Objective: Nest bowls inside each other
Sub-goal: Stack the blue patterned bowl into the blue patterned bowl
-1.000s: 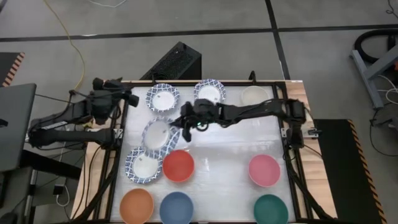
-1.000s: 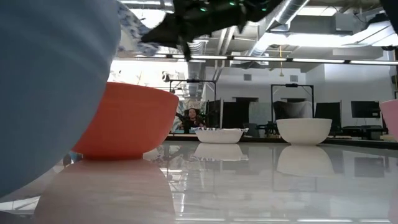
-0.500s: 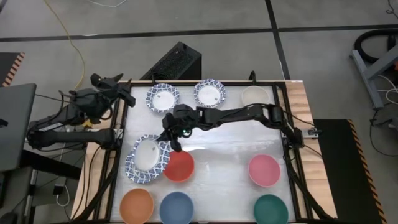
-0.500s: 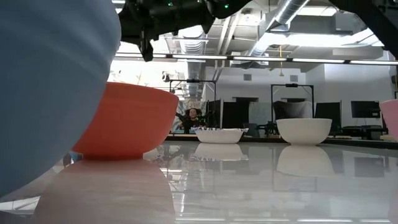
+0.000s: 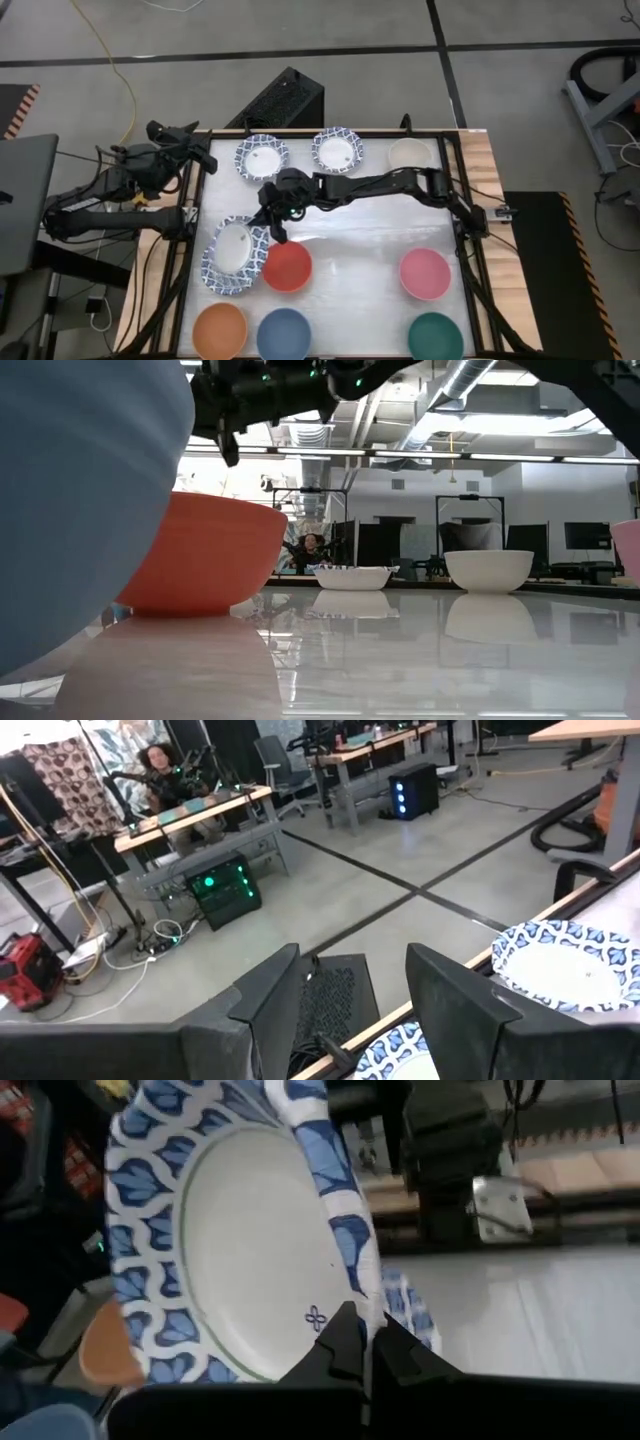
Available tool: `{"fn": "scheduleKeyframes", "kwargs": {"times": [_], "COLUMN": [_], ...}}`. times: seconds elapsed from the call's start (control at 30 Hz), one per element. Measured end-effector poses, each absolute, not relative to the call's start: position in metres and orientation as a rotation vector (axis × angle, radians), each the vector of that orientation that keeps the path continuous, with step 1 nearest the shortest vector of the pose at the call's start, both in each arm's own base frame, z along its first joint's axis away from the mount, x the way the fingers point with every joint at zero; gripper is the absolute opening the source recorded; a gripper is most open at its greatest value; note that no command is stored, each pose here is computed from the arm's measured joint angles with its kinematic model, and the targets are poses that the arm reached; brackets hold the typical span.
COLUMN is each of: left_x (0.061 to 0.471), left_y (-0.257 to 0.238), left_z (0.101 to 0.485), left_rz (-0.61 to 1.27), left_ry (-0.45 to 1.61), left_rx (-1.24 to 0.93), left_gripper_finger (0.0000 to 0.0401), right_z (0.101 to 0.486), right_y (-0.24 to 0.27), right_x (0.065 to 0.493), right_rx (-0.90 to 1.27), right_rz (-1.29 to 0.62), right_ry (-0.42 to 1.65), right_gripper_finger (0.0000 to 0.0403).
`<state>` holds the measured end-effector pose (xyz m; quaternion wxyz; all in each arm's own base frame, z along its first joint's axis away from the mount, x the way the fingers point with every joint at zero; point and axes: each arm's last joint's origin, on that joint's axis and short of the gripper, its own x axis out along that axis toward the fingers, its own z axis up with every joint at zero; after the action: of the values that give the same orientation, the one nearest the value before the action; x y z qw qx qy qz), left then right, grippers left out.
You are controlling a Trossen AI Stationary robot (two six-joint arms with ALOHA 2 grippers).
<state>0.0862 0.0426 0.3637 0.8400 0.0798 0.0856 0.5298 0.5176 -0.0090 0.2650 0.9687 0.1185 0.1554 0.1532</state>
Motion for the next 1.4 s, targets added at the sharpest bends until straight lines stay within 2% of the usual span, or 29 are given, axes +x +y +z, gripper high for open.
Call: {"fn": "scheduleKeyframes", "kwargs": {"times": [0.17,0.4,0.63,0.9,1.4], "left_x": [0.087,0.087,0.088,0.088,0.088], "left_y": [0.042,0.042,0.042,0.042,0.041], "left_z": [0.363,0.363,0.362,0.361,0.357], "left_rz": [1.104,1.09,1.059,1.047,1.019], "left_ry": [0.178,0.173,0.182,0.197,0.242], "left_rx": [0.162,0.151,0.156,0.163,0.175], "left_gripper_finger": [0.0174,0.0174,0.0174,0.0174,0.0174], "right_z": [0.243,0.238,0.235,0.234,0.232], "right_y": [-0.007,-0.008,-0.006,-0.008,-0.011], "right_x": [0.529,0.553,0.571,0.57,0.568], "right_rx": [0.267,0.275,0.305,0.312,0.296], "right_rz": [0.329,0.364,0.428,0.414,0.408], "right_ry": [0.321,0.289,0.355,0.434,0.461], "right_gripper_finger": [0.001,0.001,0.001,0.0011,0.0011]}}
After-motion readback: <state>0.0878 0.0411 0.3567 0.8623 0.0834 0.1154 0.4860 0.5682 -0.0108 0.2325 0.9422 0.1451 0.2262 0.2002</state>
